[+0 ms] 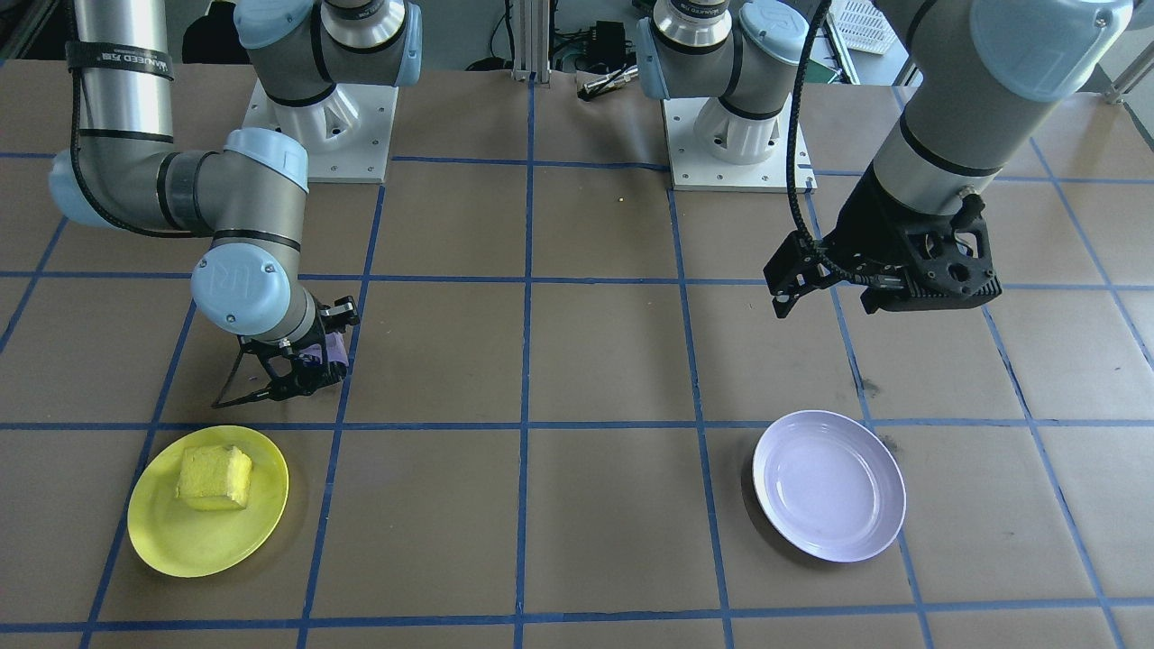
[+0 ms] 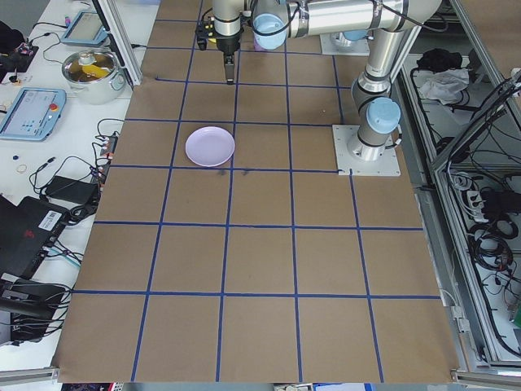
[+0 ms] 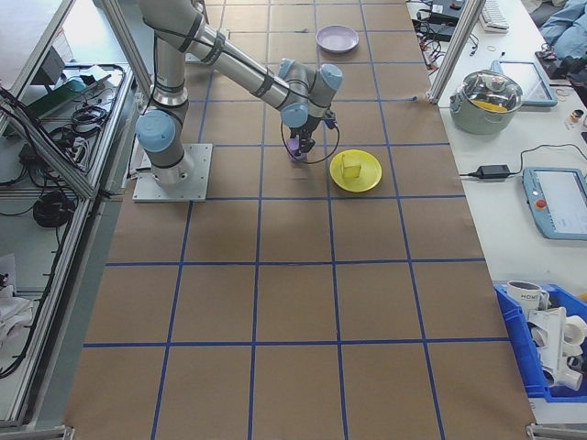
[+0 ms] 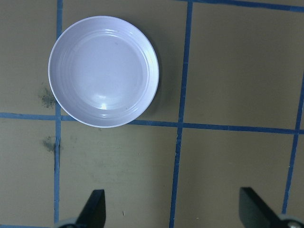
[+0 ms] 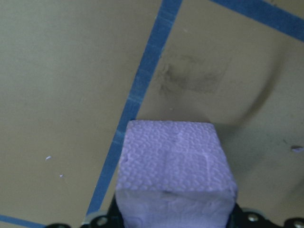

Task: Sort blocks by color into plates

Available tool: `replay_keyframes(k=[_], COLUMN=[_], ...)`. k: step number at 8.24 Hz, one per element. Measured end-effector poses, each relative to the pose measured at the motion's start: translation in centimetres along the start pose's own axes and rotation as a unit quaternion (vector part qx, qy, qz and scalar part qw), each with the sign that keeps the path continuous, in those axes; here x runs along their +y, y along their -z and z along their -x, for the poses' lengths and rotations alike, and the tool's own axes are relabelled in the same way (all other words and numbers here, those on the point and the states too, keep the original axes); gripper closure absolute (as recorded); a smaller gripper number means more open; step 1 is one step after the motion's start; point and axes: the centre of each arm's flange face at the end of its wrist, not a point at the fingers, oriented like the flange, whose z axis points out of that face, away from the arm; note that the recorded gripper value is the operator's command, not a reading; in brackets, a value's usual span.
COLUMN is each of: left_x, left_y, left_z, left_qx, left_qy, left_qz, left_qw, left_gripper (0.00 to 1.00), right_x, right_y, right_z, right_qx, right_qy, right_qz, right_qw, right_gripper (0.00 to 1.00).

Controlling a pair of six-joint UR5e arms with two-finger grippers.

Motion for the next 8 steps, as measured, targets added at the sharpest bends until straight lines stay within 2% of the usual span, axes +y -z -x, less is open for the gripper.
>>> replay_keyframes(k=[2,4,5,6,7,8], left_x=[0.0,0.0,0.0,0.0,0.0,0.0], left_y=[0.0,0.0,0.0,0.0,-0.1,-0.1], left_z=[0.0,0.0,0.0,0.0,0.0,0.0], left_qx=[0.000,0.000,0.000,0.000,0.000,0.000], left_qy=[0.000,0.000,0.000,0.000,0.000,-0.001], left_qz=[0.000,0.000,0.000,0.000,0.001,0.001], left_qw=[1.000,1.000,1.000,1.000,1.000,1.000], left_gripper=[0.00,0.00,0.00,0.00,0.00,0.00], right_x=[-0.3,-0.5,-0.9,-1.5,-2.3,-3.2], right_y=[1.3,4.2,6.0,8.2,10.4,11.6], right_z=[0.1,3.2,6.4,10.3,14.5,18.2], right_qx=[0.004,-0.022,-0.026,-0.025,-0.037,-0.060], right_qy=[-0.045,-0.100,-0.134,-0.163,-0.195,-0.227], right_qz=[-0.021,-0.051,-0.058,-0.062,-0.059,-0.053], right_qw=[0.999,0.993,0.989,0.984,0.978,0.971], right_gripper=[1.00,1.00,1.00,1.00,1.00,1.00])
